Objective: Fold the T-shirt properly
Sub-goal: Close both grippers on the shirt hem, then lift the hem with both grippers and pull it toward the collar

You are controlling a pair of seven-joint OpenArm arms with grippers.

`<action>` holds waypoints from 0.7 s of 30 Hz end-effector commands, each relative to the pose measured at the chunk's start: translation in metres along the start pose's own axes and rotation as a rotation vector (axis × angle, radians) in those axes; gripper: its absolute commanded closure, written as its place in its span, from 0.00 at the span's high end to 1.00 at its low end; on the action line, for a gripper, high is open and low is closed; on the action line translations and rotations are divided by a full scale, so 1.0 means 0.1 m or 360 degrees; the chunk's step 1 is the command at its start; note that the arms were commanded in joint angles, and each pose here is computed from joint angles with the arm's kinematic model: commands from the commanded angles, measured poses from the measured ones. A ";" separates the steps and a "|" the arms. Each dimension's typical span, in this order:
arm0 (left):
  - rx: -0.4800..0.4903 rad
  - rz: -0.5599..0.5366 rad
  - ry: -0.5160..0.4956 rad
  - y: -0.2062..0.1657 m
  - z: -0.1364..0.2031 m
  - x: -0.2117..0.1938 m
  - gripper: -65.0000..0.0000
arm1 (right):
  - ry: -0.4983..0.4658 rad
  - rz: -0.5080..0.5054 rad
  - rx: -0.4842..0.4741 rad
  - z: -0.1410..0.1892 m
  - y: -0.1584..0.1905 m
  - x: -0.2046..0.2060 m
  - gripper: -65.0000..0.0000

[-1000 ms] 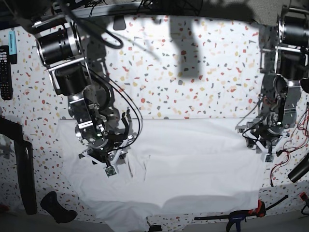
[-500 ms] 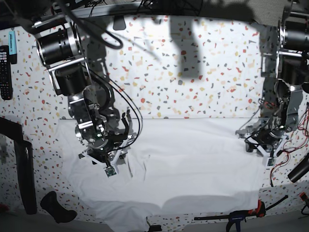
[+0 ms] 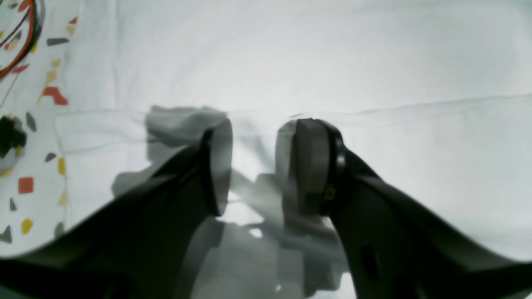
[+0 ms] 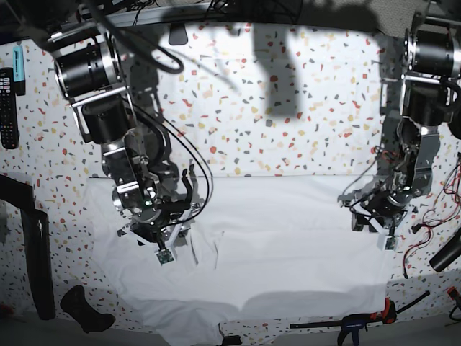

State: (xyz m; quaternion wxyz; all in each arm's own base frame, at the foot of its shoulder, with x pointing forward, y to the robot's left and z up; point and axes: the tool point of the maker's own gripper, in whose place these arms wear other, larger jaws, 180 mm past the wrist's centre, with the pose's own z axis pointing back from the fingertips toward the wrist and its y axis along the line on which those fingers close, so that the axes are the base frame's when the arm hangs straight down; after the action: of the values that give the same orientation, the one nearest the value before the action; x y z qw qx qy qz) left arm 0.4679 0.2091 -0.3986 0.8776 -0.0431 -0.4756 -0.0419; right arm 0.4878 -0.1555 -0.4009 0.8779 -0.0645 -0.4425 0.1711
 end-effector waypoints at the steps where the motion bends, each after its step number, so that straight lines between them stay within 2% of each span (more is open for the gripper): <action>1: 0.0041 -0.0002 -0.0109 0.10 0.01 0.26 0.38 | -0.0005 0.0007 -0.0029 0.01 -0.09 0.08 0.45; 7: 0.0045 0.0006 -0.0049 0.09 0.04 0.03 0.38 | 0.0049 0.0006 -0.0008 0.02 -0.01 -0.14 0.45; 15: 0.0041 0.0019 0.0090 0.07 0.13 -0.51 0.38 | 0.0142 0.0003 0.0029 0.06 0.14 -0.51 0.45; 21: 0.0032 0.0020 0.0141 0.03 0.19 -0.70 0.38 | 0.0164 0.0011 0.0062 0.13 0.28 -0.69 0.45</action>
State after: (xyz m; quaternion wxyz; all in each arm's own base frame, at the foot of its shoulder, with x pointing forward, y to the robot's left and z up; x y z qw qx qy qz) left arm 0.4249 0.2079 -0.4352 0.8798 -0.0467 -0.4719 -0.0321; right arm 0.4465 -0.1471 -0.4359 0.8807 -0.0492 -0.4376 0.1743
